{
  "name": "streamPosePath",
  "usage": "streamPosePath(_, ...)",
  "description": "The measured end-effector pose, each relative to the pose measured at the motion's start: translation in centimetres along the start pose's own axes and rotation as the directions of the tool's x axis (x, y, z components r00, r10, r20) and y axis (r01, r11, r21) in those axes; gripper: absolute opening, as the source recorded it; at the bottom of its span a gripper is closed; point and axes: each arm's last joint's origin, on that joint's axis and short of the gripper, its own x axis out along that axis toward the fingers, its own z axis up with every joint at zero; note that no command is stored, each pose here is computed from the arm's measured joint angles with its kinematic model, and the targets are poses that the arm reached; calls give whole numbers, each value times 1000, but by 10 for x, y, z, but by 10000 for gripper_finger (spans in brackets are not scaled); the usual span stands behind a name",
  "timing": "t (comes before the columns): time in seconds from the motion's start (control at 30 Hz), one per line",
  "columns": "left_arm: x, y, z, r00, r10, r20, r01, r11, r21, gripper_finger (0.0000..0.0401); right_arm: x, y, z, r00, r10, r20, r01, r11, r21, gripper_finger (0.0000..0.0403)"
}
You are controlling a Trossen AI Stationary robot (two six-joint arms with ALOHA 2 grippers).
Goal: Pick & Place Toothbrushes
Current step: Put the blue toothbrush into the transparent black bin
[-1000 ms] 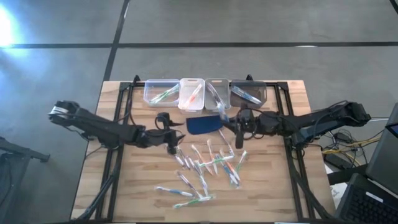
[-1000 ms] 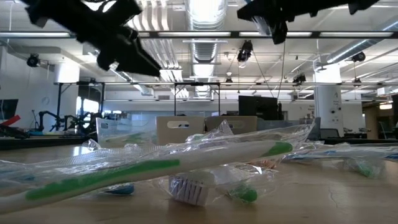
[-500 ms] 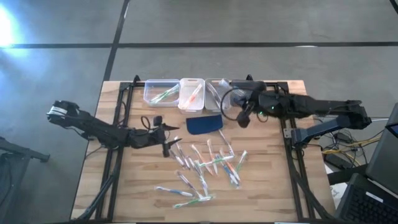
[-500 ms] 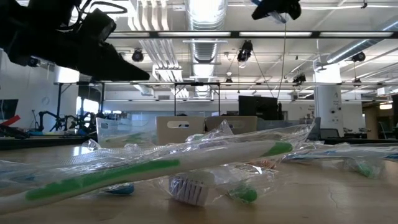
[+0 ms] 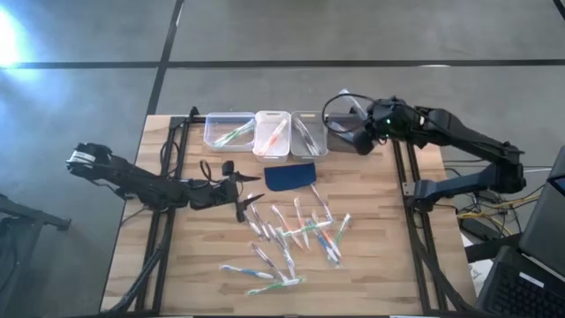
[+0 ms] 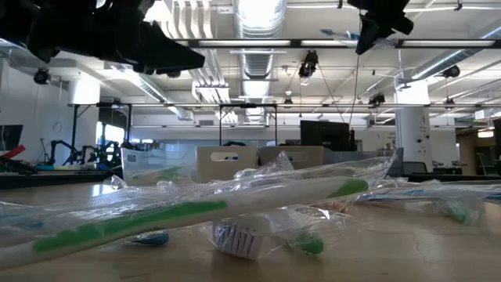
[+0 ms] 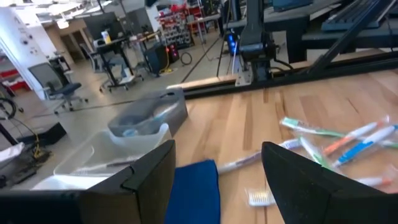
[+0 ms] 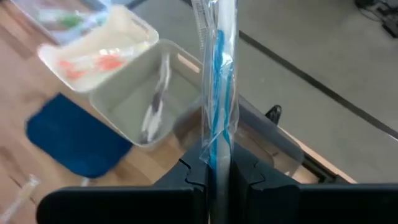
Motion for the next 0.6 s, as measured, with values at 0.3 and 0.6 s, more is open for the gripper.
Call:
streamPosePath(0.3,1,0,2,1000,0,-1,0,1000,11,243,27,-22,3,993,-58,-106,51,996,-67,18)
streamPosePath(0.6,1,0,1,1000,0,-7,0,1000,15,243,70,-21,7,965,-122,-230,78,978,-193,18)
